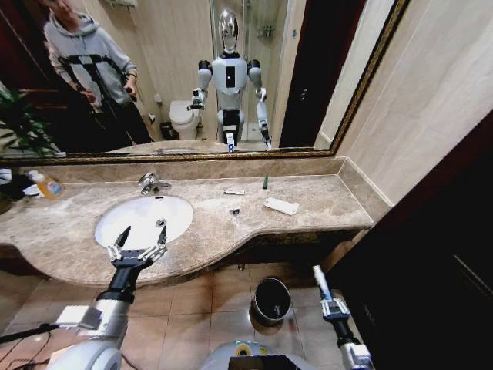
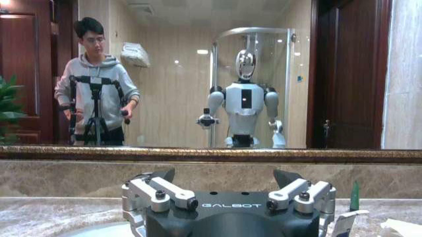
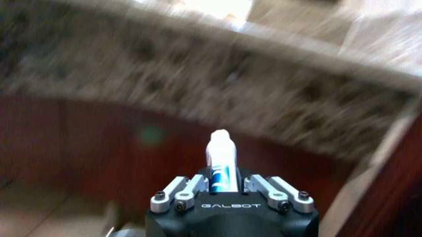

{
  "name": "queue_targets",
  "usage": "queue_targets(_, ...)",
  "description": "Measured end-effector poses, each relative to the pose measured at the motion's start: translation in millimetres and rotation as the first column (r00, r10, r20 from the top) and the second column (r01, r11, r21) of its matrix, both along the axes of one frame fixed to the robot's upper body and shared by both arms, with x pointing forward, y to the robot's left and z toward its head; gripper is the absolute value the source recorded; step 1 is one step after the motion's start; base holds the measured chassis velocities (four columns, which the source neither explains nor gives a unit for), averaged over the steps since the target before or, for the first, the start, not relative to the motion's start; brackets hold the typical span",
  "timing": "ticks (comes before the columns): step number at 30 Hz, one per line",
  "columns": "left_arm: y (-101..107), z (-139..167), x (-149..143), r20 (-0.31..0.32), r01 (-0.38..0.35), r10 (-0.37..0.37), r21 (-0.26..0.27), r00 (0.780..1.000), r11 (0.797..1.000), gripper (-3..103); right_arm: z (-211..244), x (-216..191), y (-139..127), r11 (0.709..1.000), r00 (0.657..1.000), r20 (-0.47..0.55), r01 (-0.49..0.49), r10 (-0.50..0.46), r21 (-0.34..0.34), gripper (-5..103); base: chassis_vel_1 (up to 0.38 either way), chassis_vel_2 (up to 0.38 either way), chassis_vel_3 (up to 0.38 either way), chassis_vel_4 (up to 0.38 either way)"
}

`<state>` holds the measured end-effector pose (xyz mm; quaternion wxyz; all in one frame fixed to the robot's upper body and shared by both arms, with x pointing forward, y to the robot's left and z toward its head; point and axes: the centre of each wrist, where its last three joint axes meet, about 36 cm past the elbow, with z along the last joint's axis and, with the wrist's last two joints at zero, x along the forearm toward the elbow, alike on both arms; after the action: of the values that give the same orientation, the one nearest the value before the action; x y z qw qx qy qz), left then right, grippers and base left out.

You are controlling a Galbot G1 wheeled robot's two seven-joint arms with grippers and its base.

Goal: Pick up the trash from the sink and place it in the trash bin.

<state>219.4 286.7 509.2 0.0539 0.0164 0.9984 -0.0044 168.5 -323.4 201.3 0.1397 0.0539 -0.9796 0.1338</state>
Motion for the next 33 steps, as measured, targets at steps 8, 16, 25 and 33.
queue_targets(8,0,0,0,0.000,0.000,0.000,0.000,1.000,1.000,100,-32,45,13,0.977,0.930,-0.301,-0.206,0.211,0.047,22,0.000,0.000,0.000,0.000)
queue_targets(16,0,0,0,0.000,0.000,0.000,0.000,1.000,1.000,100,-67,93,30,0.932,0.828,-0.467,-0.362,0.311,-0.021,22,0.000,0.000,0.000,0.000)
queue_targets(25,0,0,0,0.000,0.000,0.000,0.000,1.000,1.000,100,-84,116,36,0.909,0.795,-0.510,-0.412,0.328,-0.058,22,0.000,0.000,0.000,0.000)
queue_targets(33,0,0,0,0.000,0.000,0.000,0.000,1.000,1.000,100,-86,121,29,0.909,0.779,-0.537,-0.413,0.323,-0.053,32,0.000,0.000,0.000,0.000)
